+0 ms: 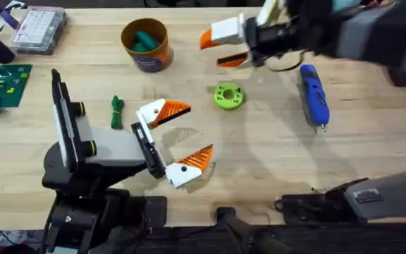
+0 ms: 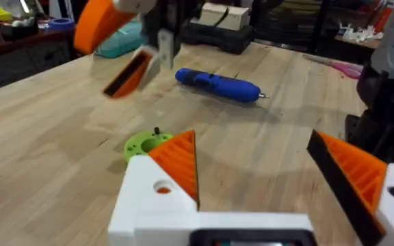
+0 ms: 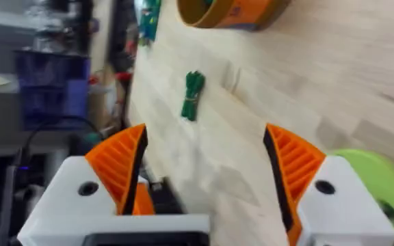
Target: Pick up the gripper from the table and insert it into the empty holder that is missing its gripper. Then pick up a screw, insert it into the mounting hole, and use the screwdriver to tighten it. Finally, clean up the table by picking up the vegetable and placing it into the bucket.
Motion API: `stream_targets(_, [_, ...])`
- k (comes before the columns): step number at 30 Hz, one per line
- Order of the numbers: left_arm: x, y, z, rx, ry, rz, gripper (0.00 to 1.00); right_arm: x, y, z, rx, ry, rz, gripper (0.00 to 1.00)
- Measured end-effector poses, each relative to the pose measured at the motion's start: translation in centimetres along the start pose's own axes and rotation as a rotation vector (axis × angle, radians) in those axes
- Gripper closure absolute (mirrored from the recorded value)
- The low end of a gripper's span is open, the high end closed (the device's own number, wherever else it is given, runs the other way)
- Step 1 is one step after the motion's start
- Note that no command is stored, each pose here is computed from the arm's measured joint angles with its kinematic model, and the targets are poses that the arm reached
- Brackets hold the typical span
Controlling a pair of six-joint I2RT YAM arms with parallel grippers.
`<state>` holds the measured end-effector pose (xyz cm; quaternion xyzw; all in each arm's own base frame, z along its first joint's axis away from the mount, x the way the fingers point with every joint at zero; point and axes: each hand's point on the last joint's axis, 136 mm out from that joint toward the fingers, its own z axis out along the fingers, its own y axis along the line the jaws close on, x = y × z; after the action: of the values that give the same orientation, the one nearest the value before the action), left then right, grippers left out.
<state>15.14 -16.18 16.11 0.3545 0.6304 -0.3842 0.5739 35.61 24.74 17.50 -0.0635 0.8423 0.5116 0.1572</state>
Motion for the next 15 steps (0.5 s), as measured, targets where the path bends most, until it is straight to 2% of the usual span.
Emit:
stream_targets(7, [0.0, 0.0, 0.0, 0.0, 0.0, 0.0, 0.014, 1.2, 2.7, -6.4, 0.24, -0.024, -0.228, 0.005])
stream_targets(15, [0.0, 0.0, 0.0, 0.0, 0.0, 0.0, 0.014, 5.2, 0.7, -11.7, 0.541, 0.036, -0.295, 0.004])
